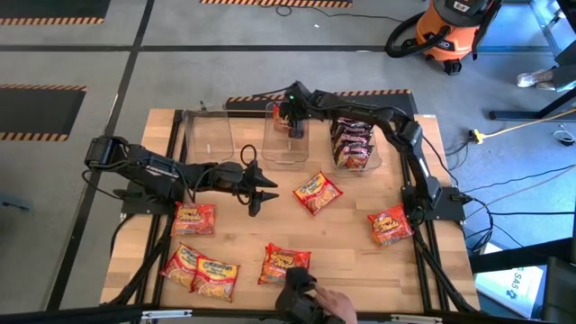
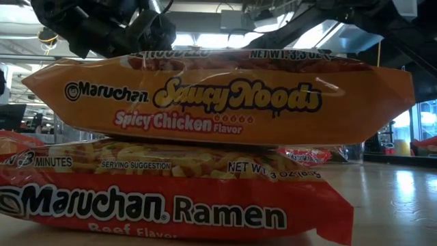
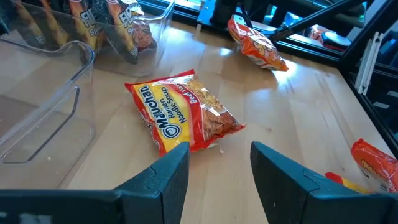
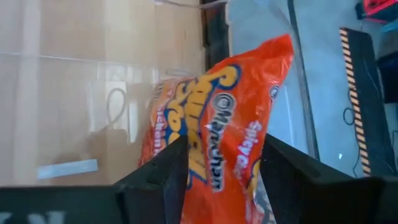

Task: Sort Maruchan noodles
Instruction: Put the orange noodle pack into the middle transparent bin

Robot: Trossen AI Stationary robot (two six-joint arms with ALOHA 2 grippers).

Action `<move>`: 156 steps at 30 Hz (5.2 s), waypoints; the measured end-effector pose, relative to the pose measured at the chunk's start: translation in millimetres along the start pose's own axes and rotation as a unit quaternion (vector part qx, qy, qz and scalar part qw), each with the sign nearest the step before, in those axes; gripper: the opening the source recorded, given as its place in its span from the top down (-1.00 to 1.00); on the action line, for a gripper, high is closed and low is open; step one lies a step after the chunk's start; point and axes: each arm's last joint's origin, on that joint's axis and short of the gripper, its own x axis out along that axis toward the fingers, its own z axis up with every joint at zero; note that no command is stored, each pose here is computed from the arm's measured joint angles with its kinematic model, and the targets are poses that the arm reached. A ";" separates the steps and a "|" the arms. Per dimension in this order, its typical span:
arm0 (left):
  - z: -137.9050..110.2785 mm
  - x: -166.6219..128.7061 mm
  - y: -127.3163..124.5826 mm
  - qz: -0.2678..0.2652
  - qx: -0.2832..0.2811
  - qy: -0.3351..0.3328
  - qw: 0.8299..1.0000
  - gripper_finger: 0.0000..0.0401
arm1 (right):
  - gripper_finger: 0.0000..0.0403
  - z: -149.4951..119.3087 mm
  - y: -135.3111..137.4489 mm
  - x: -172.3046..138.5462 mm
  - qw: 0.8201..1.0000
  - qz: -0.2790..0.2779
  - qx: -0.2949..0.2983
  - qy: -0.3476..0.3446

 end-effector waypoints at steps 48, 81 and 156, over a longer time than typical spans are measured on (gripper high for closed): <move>-4.6 -5.7 -43.2 -0.035 -0.014 -0.038 0.999 0.18 | 0.18 -165.4 219.2 -281.4 0.871 0.185 0.387 0.239; -28.7 15.6 -53.3 -0.013 -0.020 -0.045 0.999 0.18 | 0.18 -154.7 310.9 -220.6 0.865 0.281 0.370 0.191; -7.0 198.9 -116.5 -0.092 0.034 0.052 0.994 0.18 | -0.31 -227.8 276.2 -221.4 0.800 0.368 0.464 0.097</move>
